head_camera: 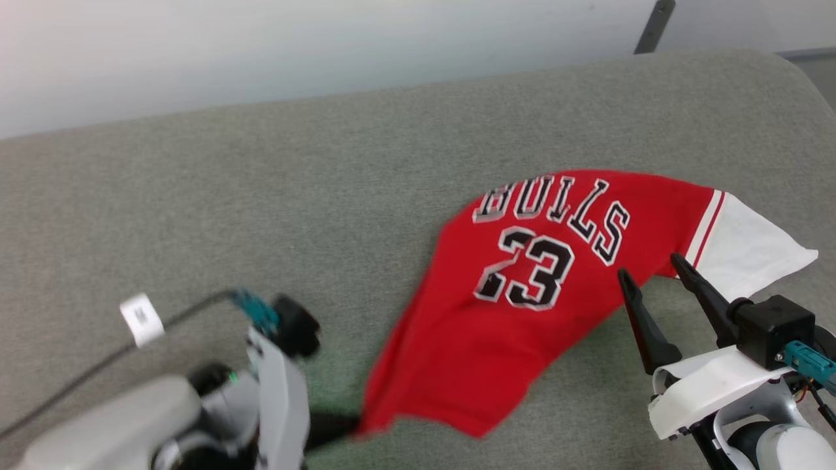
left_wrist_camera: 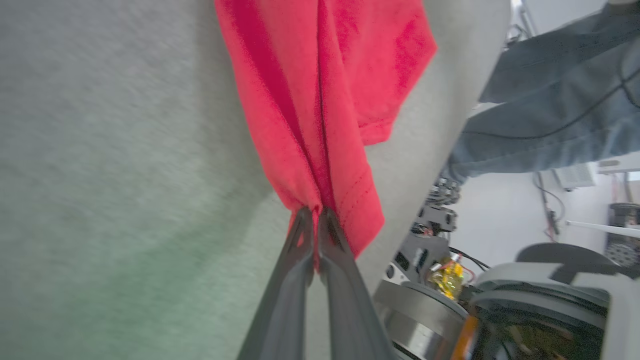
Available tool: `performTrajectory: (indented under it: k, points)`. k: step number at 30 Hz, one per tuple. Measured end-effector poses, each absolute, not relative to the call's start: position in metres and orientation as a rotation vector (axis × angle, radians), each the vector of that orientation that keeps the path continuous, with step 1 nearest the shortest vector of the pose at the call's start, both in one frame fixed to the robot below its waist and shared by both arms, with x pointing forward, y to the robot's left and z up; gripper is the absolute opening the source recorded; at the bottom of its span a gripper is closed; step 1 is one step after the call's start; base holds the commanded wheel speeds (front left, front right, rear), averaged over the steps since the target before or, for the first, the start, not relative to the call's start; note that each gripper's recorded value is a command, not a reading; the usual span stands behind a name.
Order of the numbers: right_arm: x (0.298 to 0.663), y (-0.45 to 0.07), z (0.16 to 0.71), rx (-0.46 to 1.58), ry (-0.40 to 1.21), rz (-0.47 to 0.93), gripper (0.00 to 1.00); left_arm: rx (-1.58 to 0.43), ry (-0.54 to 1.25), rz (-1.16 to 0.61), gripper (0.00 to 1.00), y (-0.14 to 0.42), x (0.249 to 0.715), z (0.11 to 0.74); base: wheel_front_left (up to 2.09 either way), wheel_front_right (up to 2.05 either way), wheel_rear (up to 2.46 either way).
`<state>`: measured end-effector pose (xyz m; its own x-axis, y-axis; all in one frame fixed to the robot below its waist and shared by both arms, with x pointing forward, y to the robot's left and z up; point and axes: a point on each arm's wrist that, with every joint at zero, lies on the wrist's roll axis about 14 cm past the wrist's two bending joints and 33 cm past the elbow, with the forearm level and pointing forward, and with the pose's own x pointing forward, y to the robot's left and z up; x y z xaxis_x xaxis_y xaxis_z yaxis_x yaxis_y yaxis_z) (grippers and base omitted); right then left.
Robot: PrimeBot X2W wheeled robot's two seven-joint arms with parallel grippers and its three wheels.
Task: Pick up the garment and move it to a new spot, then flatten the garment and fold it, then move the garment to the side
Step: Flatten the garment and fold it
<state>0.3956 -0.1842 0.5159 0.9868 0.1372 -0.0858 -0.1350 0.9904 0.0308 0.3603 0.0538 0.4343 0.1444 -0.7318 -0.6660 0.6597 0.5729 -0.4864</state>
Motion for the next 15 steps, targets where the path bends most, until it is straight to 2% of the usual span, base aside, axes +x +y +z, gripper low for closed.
performTrajectory:
  k: [4, 9, 10, 11, 12, 13, 15]
  points:
    - [0.398, -0.179, 0.521, 0.027, 0.077, 0.156, 1.00, -0.159, 1.080, -1.124, 0.00, 0.042, 0.307, 0.443, 0.00, 0.00, 0.00]
    - [0.400, -0.179, 0.516, 0.031, 0.092, 0.155, 1.00, -0.248, 1.119, -1.268, 0.00, 0.017, 0.263, 0.453, 0.00, 0.00, 0.00]
    - [0.400, -0.180, 0.515, 0.032, 0.095, 0.154, 1.00, -0.265, 1.117, -1.276, 0.23, 0.014, 0.261, 0.453, 0.00, 0.00, 0.00]
    - [0.401, -0.180, 0.514, 0.032, 0.098, 0.152, 1.00, -0.263, 1.112, -1.269, 0.31, 0.013, 0.263, 0.450, 0.00, 0.00, 0.00]
    - [0.400, -0.180, 0.514, 0.032, 0.100, 0.151, 1.00, -0.241, 1.101, -1.255, 0.61, 0.015, 0.268, 0.446, 0.00, 0.00, 0.00]
    - [0.400, -0.181, 0.513, 0.032, 0.101, 0.149, 1.00, -0.226, 1.084, -1.235, 1.00, 0.018, 0.275, 0.443, 0.00, 0.00, 0.00]
    - [0.400, -0.183, 0.514, 0.034, 0.100, 0.144, 1.00, -0.254, 1.048, -1.197, 1.00, 0.018, 0.291, 0.445, 0.00, 0.00, 0.00]
